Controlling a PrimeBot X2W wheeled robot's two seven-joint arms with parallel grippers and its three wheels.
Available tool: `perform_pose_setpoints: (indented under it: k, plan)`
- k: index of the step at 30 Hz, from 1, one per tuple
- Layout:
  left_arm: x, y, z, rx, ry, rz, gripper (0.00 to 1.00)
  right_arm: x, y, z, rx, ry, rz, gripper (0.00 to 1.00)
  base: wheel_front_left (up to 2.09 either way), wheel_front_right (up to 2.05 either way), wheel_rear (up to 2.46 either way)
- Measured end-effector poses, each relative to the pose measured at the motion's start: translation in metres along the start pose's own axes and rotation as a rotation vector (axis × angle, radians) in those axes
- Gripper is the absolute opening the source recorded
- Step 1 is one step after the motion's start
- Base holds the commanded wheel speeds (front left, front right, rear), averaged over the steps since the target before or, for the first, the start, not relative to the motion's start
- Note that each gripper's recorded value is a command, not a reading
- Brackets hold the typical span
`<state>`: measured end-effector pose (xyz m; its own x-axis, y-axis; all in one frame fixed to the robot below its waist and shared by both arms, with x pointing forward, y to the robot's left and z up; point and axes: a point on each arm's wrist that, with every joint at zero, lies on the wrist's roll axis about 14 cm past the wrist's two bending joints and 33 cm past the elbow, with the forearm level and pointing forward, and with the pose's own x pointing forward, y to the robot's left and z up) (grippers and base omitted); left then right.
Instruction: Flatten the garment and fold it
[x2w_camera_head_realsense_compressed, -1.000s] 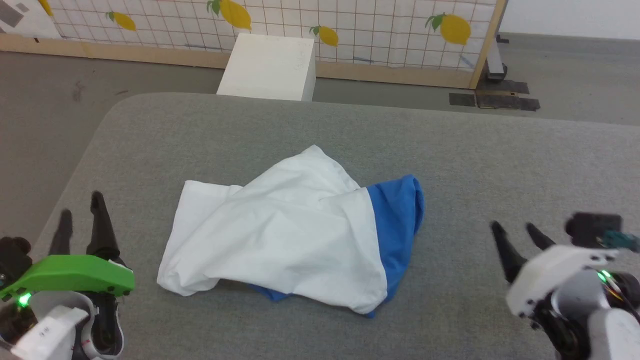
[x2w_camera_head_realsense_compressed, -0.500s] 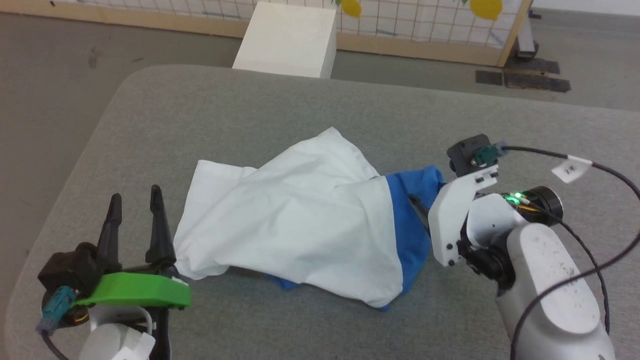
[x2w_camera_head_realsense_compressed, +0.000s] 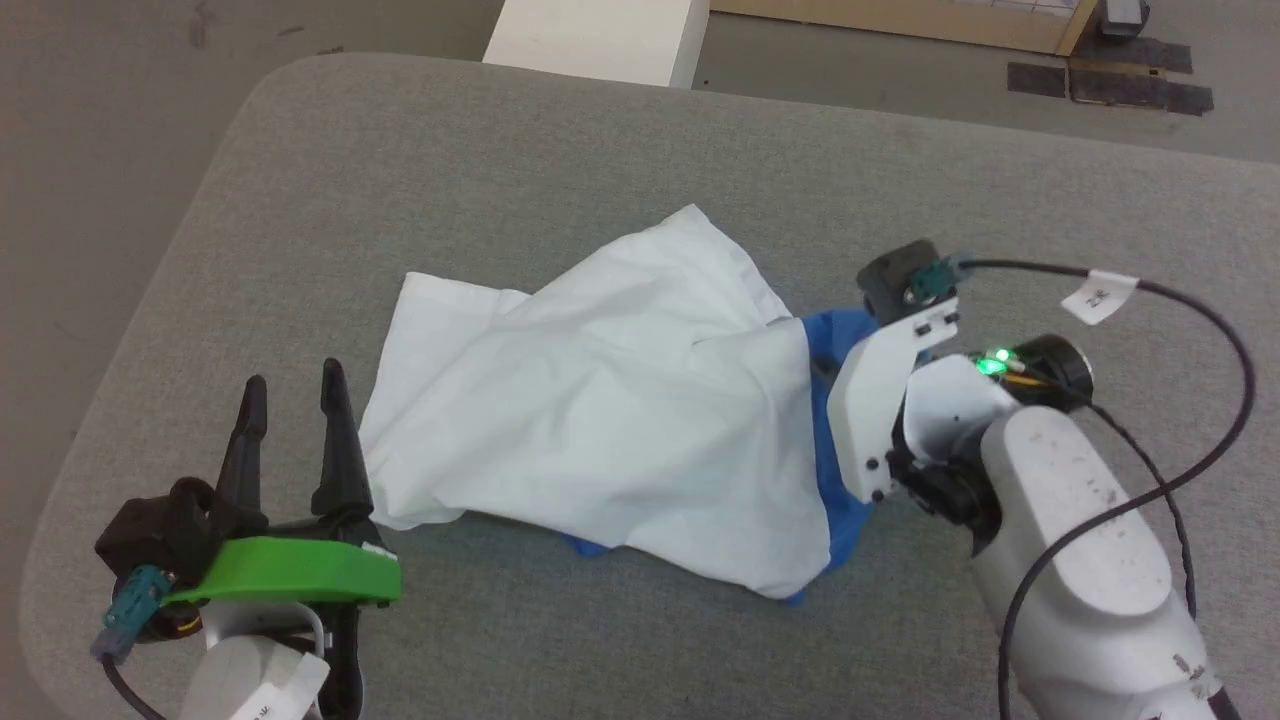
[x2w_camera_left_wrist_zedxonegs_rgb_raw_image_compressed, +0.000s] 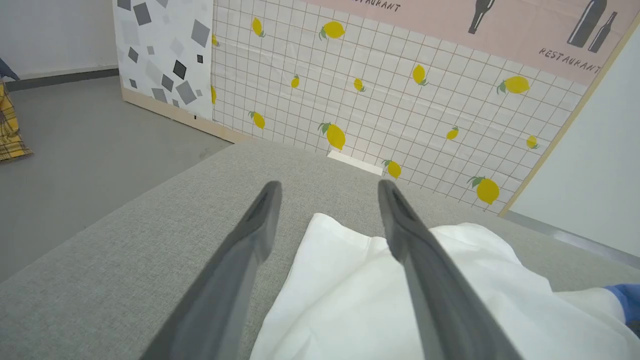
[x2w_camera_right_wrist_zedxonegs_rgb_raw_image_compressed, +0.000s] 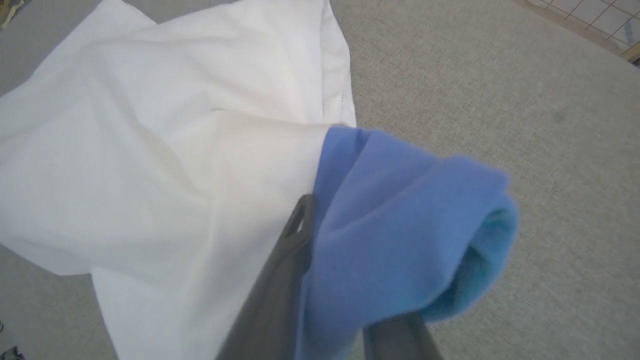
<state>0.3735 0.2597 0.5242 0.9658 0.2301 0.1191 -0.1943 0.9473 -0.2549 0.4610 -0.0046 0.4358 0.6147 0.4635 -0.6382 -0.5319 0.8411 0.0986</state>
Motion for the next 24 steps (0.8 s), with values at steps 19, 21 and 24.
perform_pose_setpoints:
  k: [19,21,24]
  plan:
    - [0.004,-0.027,-0.001,-0.061,-0.008,-0.082,1.0,-0.156,-0.189,-0.077,0.466,-0.19,-0.605,0.0,0.0,0.0,0.0]
    - [0.003,-0.028,-0.002,-0.063,-0.005,-0.084,1.0,-0.161,-0.182,-0.119,0.518,-0.098,-0.613,0.0,0.0,0.0,0.0]
    - [0.002,-0.03,-0.006,-0.067,0.008,-0.089,1.0,-0.156,-0.165,-0.161,0.608,-0.015,-0.565,0.0,0.0,0.0,0.0]
